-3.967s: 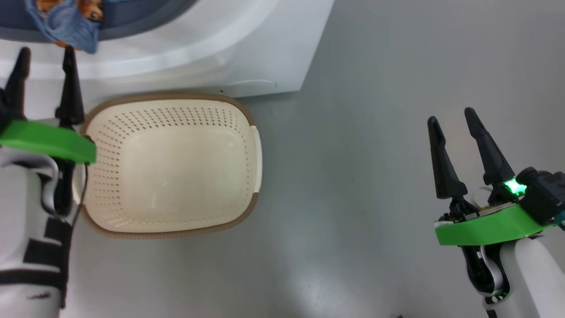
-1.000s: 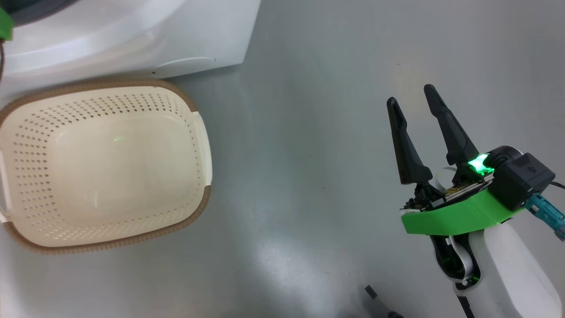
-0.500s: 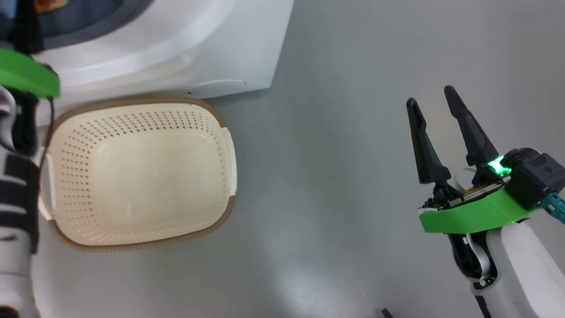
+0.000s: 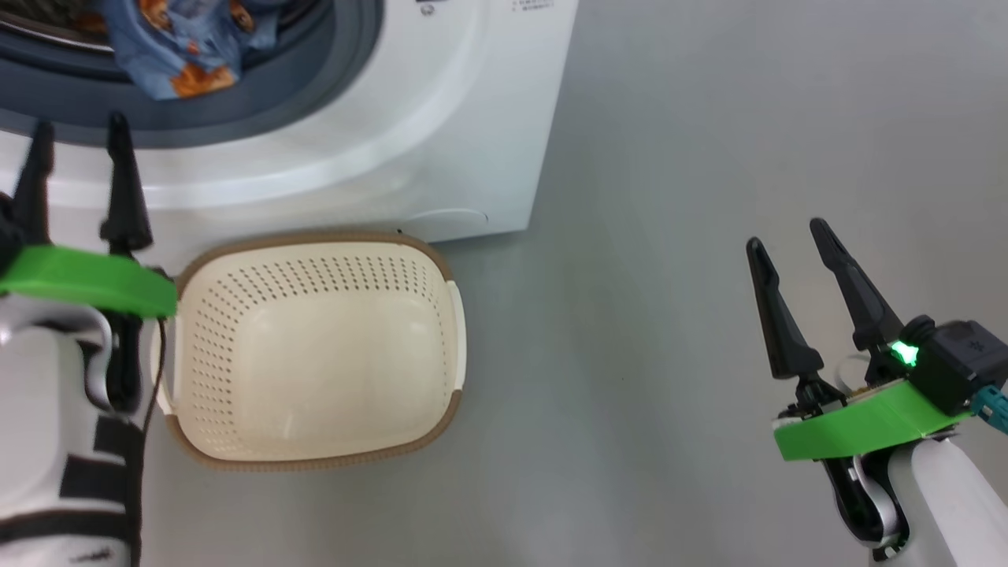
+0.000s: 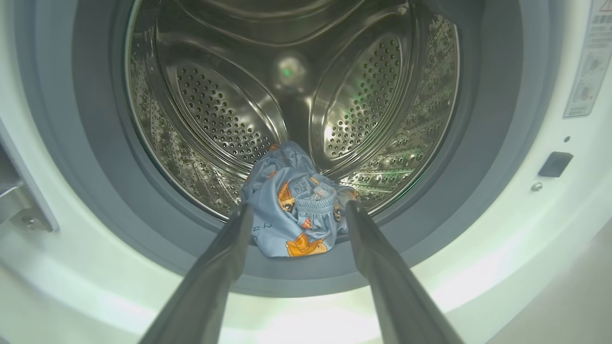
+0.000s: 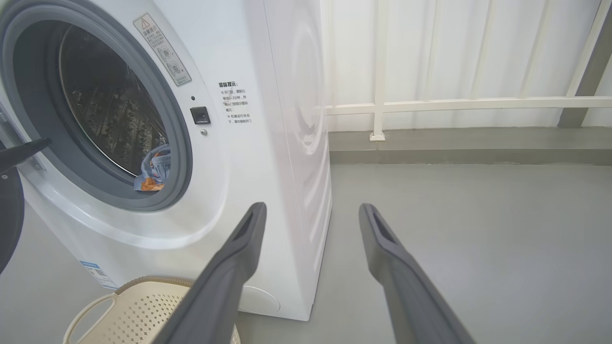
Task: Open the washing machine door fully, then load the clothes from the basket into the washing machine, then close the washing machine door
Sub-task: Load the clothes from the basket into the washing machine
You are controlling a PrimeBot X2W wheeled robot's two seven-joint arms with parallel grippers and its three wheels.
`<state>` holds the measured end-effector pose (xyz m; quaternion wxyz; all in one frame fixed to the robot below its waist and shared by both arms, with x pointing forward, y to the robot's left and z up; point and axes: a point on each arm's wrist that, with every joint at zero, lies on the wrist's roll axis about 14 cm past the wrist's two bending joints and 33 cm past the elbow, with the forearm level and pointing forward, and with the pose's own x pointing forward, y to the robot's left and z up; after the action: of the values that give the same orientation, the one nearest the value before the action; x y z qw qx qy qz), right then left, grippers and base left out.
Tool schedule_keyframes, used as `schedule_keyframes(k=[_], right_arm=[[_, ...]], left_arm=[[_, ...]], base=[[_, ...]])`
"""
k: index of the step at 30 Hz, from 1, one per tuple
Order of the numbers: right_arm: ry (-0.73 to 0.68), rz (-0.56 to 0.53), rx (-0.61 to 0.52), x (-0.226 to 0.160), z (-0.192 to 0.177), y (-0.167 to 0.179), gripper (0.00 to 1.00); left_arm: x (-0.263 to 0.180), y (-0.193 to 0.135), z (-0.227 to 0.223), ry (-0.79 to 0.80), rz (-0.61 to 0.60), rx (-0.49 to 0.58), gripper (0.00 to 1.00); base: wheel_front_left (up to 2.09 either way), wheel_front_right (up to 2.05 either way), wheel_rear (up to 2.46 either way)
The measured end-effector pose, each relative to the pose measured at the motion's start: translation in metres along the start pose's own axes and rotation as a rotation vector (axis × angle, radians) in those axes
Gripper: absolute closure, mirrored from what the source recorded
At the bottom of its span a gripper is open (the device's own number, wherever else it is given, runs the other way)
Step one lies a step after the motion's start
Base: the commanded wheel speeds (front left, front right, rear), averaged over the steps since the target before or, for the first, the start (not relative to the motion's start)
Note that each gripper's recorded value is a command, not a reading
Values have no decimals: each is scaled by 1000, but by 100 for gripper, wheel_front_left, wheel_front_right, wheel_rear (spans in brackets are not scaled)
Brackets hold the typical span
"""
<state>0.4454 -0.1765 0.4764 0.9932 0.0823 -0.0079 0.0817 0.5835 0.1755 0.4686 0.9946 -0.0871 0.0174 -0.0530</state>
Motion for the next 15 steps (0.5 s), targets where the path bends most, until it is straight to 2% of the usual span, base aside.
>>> schedule_keyframes(k=[15], right_arm=[[-19,26,-4,-37,18,12,0]], left_arm=[[-96,18,17,-32,73,42,0]], base=[[0,0,0]])
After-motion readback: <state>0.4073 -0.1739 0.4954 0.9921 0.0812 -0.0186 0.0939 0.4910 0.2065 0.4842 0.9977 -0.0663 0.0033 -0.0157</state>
